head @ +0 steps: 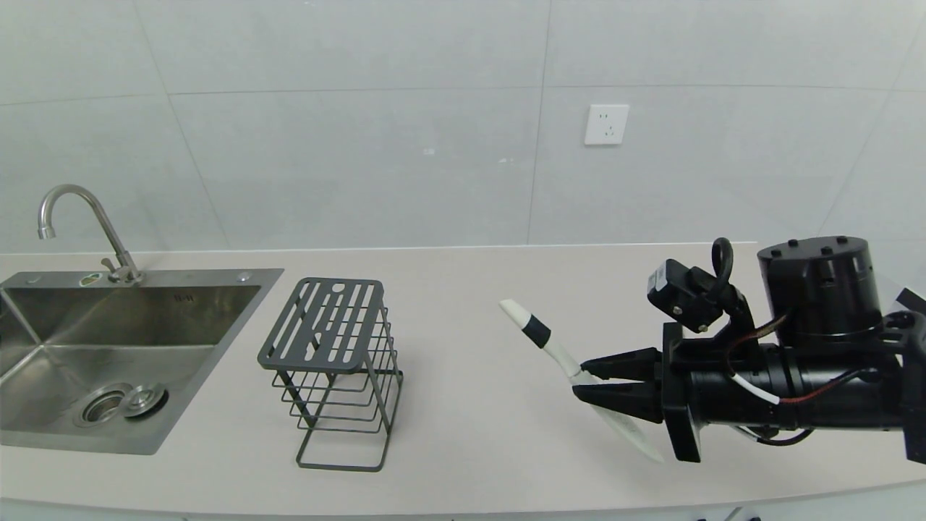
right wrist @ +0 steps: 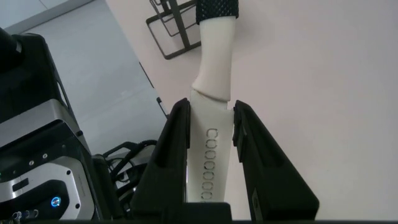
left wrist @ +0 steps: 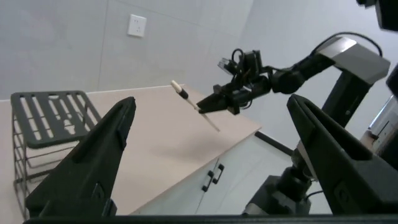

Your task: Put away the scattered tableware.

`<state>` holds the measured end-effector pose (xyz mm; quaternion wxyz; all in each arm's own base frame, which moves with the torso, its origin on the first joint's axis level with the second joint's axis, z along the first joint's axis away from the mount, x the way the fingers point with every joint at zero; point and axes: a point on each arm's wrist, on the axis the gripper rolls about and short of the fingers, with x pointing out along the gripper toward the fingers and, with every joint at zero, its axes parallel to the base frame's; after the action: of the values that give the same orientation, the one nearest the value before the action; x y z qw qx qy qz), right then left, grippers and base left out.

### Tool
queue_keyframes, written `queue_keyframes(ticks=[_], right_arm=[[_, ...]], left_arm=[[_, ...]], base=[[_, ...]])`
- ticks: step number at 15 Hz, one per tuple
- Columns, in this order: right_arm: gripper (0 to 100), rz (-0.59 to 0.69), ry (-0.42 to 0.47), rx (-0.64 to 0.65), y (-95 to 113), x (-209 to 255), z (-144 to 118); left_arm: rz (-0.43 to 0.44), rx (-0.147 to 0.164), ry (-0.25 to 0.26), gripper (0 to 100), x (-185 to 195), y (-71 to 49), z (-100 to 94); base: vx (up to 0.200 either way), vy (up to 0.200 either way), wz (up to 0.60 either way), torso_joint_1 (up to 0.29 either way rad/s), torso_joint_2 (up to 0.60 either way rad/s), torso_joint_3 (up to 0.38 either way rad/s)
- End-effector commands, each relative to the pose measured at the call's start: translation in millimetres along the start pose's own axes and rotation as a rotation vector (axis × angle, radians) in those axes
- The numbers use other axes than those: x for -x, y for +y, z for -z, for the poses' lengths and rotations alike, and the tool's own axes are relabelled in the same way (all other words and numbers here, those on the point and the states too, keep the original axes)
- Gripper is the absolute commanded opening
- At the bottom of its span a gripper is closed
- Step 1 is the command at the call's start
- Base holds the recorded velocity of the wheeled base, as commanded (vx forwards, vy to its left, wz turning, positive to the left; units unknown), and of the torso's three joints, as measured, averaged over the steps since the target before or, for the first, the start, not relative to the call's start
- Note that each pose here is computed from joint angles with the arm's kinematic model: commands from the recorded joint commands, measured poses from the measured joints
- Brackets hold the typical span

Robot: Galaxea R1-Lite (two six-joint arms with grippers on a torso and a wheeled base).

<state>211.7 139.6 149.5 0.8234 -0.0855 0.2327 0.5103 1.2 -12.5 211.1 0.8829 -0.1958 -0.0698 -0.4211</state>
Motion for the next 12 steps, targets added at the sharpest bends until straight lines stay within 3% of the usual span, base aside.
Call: queue_keyframes(ticks=[1,4,8,12], right_arm=[[0,-0.001,-0.002,0.001,-0.1,0.2,-0.6],[0,-0.001,-0.006,0.004,-0.2,-0.3,-2.2],[0,-0.001,-0.014,0.011,-0.3,-0.4,-4.3],[0,-0.024,-0.029,0.019,0.2,-2.3,-5.8]], left_arm=[[0.0,0.068,0.104,100,-57.8,35.8,0.9],[0.15,-0.062,0.199,100,-88.7,46.3,28.5],[0.183,-0.093,0.271,100,-104.5,50.9,40.9],[0.182,-0.176,0.32,100,-136.4,64.7,48.4]], base=[[0.0,0.0,0.0,0.0,0.0,0.0],[0.0,0.0,0.0,0.0,0.0,0.0],[0.0,0.0,0.0,0.0,0.0,0.0],[0.0,0.0,0.0,0.0,0.0,0.0]])
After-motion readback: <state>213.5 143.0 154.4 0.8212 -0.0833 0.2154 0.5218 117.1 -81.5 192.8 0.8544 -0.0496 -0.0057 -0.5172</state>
